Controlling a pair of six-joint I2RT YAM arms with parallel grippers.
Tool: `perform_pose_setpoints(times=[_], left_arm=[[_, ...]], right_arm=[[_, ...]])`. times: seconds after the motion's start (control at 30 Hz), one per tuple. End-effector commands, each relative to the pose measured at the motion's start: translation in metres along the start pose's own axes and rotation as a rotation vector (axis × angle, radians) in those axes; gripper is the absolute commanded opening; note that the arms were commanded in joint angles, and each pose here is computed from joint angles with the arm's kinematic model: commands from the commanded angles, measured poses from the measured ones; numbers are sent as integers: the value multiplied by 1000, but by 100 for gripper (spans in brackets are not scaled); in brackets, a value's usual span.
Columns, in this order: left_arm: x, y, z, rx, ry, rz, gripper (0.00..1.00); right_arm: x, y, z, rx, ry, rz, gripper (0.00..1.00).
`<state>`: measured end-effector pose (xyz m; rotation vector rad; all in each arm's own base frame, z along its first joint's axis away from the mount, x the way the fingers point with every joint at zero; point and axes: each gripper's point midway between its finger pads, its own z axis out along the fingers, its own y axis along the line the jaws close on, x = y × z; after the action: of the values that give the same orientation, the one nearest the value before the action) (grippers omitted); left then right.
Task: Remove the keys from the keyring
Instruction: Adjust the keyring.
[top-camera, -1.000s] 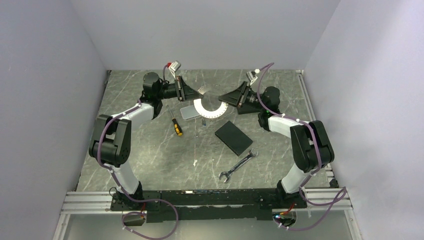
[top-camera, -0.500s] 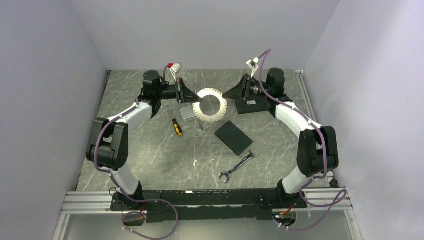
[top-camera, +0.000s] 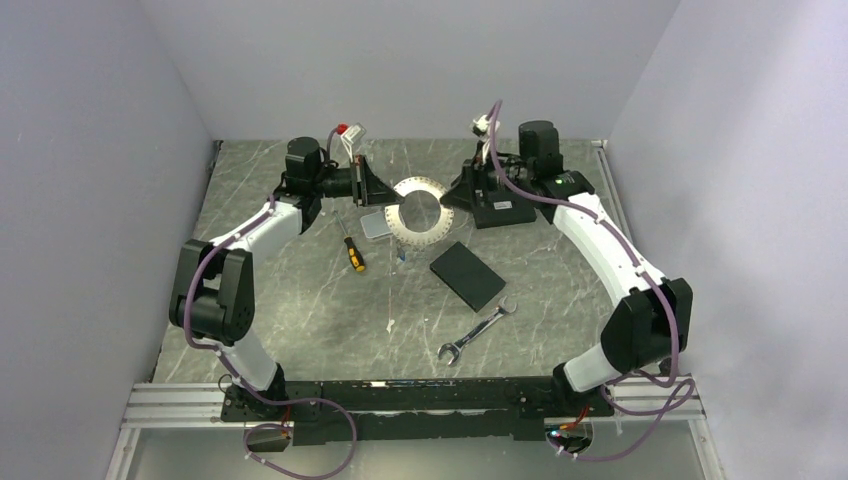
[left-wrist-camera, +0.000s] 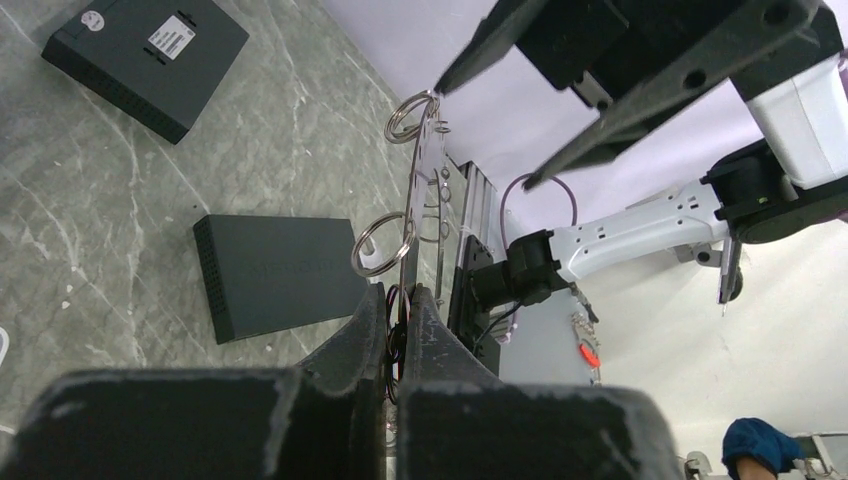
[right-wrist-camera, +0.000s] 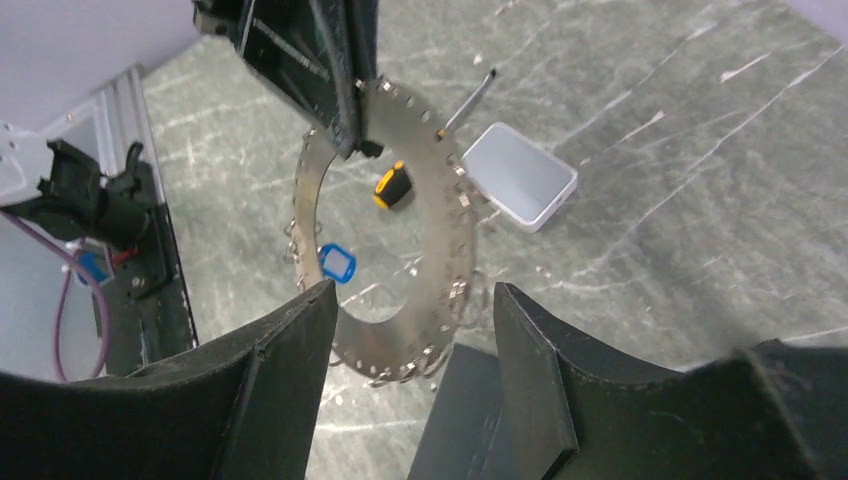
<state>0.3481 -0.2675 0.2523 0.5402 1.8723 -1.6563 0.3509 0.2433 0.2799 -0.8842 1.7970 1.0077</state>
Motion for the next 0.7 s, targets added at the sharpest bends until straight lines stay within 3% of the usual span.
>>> perform_pose_setpoints(times=[0.0, 0.13, 0.23, 0.43, 0.67], left_arm=[[-19, -26, 0, 43, -29, 51, 0], [-29, -15, 1, -40, -75, -19, 0], [-34, -3, 1, -103, -94, -100, 0], [-50, -15, -7, -50, -182, -101, 0], [-67, -23, -21, 16, -263, -113, 0]], right_arm=[[10, -1, -10, 110, 61, -30, 63], [24, -7, -14, 196, 68, 32, 65], [26, 1, -17, 174, 81, -6, 65], [33, 23, -15, 68, 73, 17, 65], [26, 34, 4, -91, -60, 331, 65]])
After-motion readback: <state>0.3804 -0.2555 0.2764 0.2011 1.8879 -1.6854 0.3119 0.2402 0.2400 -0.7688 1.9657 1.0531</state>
